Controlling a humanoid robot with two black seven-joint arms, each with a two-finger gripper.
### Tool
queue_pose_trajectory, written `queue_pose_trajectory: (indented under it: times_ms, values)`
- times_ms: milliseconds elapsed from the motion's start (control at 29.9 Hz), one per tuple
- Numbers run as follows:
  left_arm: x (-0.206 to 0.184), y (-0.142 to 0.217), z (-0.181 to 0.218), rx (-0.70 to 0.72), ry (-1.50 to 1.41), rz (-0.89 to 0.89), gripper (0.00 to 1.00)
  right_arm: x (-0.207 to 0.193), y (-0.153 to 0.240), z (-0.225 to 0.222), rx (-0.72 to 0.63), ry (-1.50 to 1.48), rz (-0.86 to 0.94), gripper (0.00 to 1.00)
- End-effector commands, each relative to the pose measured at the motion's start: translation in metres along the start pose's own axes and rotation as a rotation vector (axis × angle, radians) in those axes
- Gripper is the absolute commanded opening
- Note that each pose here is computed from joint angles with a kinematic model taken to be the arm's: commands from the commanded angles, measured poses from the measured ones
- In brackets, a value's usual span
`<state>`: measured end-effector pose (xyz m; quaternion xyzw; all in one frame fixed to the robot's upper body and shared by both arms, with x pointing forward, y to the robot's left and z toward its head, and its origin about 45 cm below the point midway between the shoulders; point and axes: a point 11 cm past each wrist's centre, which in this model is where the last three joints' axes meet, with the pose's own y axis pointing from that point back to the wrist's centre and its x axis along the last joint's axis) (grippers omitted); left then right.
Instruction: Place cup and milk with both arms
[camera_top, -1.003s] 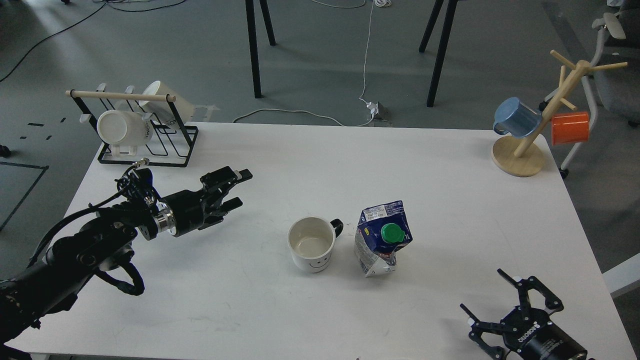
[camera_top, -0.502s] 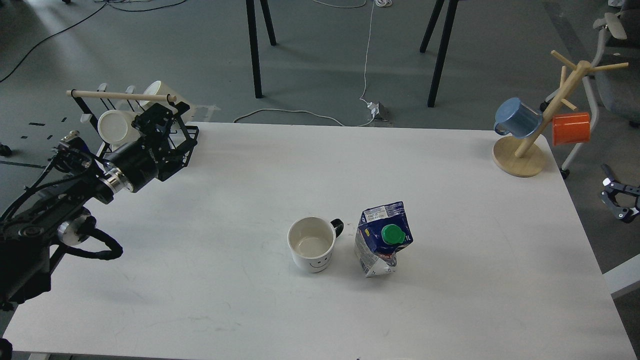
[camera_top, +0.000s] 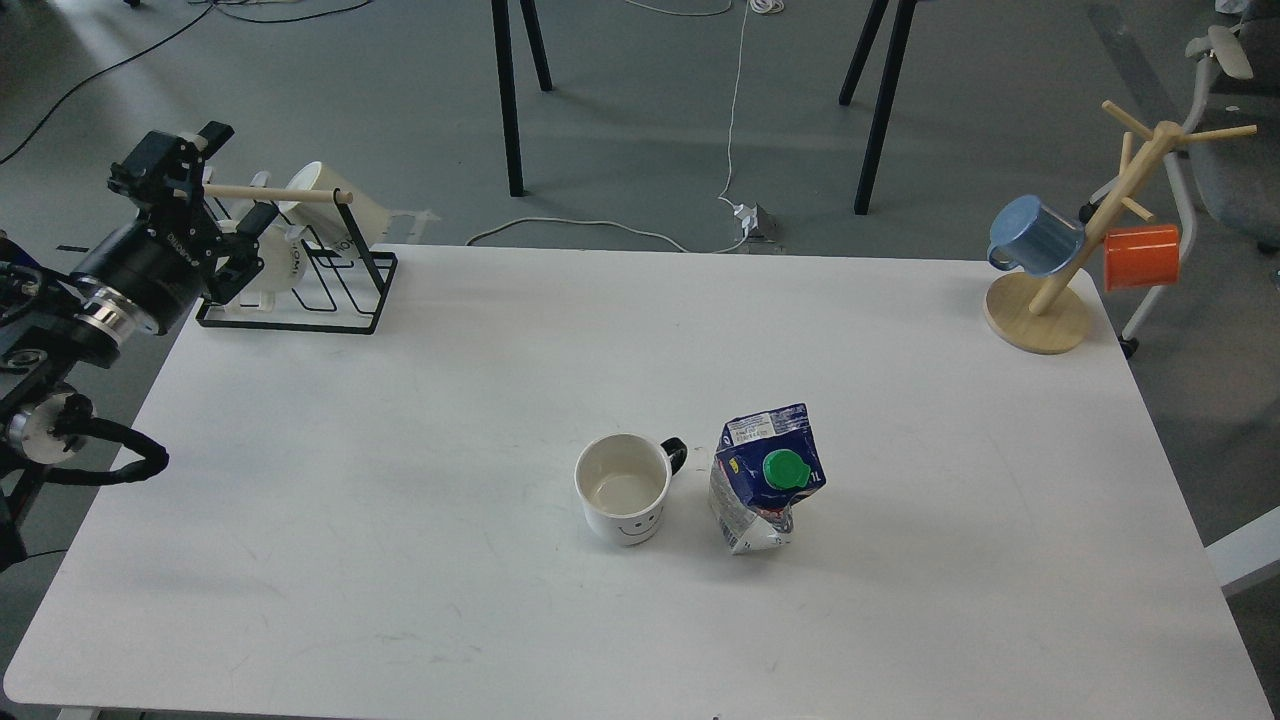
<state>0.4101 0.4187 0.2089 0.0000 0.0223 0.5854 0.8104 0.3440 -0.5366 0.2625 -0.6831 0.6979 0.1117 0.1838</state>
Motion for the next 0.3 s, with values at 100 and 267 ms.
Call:
queue_pose_trajectory:
  times_ms: [100, 267]
  values:
    - [-0.003, 0.000, -0.004, 0.004, 0.008, -0.002, 0.99, 0.002, -0.007, -0.002, 0.018, 0.005, 0.011, 0.97]
    - [-0.003, 0.000, -0.006, 0.009, 0.008, -0.003, 0.99, 0.007, -0.004, 0.009, 0.008, -0.010, 0.032, 0.96]
